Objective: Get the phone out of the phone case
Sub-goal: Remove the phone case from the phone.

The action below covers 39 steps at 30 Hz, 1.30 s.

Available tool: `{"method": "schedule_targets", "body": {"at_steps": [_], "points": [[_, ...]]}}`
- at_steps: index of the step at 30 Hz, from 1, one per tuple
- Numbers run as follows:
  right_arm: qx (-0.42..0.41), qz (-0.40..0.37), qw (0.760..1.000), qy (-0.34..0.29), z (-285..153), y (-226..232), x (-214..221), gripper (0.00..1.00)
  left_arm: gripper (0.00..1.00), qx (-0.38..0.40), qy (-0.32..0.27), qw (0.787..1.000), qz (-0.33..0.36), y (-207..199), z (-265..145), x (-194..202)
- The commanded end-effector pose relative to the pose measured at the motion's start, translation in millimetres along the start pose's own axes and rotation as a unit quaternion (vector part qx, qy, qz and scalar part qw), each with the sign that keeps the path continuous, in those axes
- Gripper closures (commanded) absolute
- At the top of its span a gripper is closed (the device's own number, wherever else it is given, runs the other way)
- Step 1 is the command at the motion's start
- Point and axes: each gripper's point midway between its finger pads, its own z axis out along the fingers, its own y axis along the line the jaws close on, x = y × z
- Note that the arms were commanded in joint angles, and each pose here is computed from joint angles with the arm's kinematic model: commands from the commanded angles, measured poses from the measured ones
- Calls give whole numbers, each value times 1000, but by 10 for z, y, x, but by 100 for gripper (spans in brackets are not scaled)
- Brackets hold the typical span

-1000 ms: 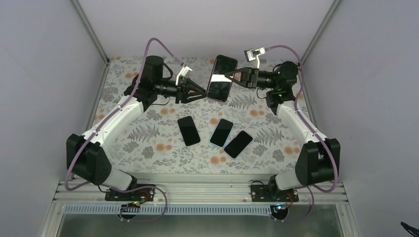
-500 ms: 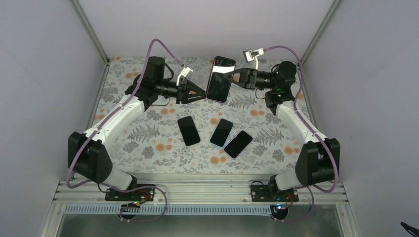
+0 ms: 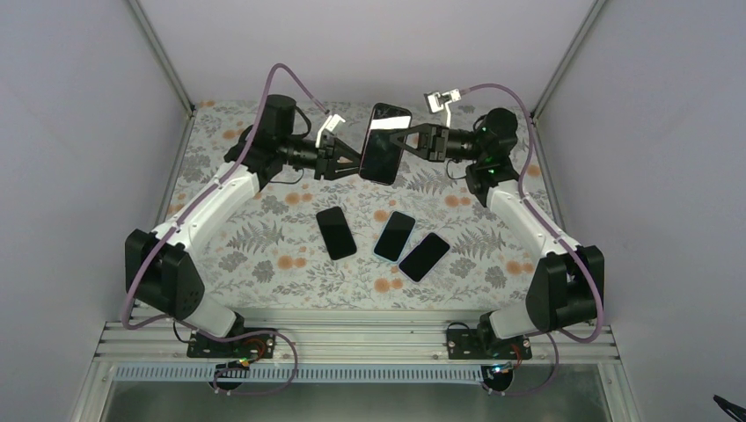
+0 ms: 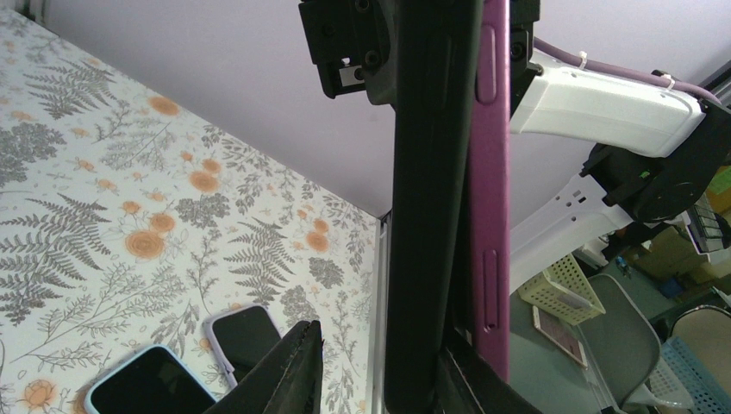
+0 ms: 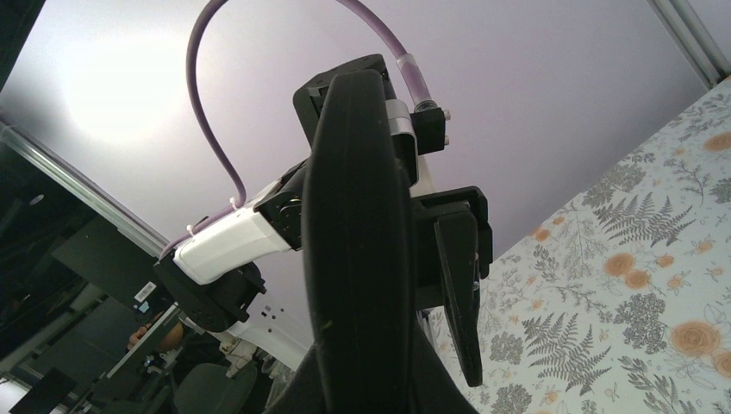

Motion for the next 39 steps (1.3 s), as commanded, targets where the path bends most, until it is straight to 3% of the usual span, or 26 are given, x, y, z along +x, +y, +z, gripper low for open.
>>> {"method": "schedule_targets", "body": {"at_steps": [1,20,33,39], "points": [[-93,-12,988,126,216,570,495,96,70,-59,-30,997,48,244,-15,-291],[-109,17,980,163,376,441,822,96,66,13,-47,994,102,-198,-42,-548],[-120,39,975,182,505,373,974,96,66,52,-26,993,99,-371,183,-412],[-119,36,976,180,505,374,923,96,82,62,-27,994,89,-396,148,-381]]}}
